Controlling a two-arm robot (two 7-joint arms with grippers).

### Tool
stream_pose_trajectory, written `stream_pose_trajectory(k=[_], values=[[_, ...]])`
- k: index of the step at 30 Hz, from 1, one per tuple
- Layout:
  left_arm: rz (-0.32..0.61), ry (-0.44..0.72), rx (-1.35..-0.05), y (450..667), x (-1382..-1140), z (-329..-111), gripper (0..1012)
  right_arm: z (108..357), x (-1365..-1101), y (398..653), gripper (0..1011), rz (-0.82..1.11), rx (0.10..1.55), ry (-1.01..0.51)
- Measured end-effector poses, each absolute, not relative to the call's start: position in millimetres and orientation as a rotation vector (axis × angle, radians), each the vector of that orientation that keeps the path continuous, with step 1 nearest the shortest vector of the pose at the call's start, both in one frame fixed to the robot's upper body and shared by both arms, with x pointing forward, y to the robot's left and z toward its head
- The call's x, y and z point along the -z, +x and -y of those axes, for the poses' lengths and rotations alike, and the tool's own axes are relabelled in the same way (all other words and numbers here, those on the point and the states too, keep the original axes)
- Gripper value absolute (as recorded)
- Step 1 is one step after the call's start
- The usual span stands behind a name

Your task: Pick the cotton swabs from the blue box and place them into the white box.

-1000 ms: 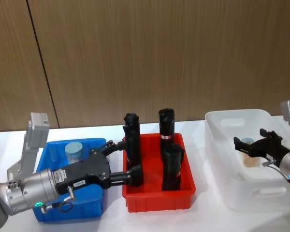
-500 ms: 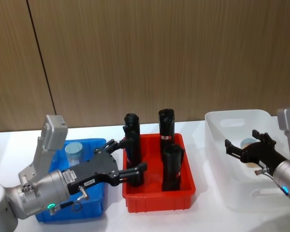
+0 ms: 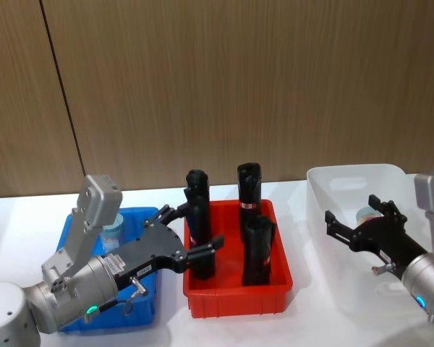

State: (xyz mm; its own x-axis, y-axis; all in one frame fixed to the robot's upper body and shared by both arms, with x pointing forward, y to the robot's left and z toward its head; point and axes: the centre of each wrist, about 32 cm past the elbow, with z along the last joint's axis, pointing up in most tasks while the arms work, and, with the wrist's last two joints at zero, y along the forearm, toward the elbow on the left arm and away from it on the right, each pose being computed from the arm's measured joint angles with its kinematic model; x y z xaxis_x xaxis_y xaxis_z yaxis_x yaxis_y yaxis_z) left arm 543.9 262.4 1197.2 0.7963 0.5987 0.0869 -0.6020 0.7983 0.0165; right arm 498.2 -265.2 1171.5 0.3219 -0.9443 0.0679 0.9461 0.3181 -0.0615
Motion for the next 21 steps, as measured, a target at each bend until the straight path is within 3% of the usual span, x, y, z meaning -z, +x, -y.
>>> stream_pose_trajectory(k=[21], values=[[0.153, 0.074, -0.846, 523, -1199, -233, 1004, 239, -1188, 447, 1001, 0.073, 1.230, 0.019]])
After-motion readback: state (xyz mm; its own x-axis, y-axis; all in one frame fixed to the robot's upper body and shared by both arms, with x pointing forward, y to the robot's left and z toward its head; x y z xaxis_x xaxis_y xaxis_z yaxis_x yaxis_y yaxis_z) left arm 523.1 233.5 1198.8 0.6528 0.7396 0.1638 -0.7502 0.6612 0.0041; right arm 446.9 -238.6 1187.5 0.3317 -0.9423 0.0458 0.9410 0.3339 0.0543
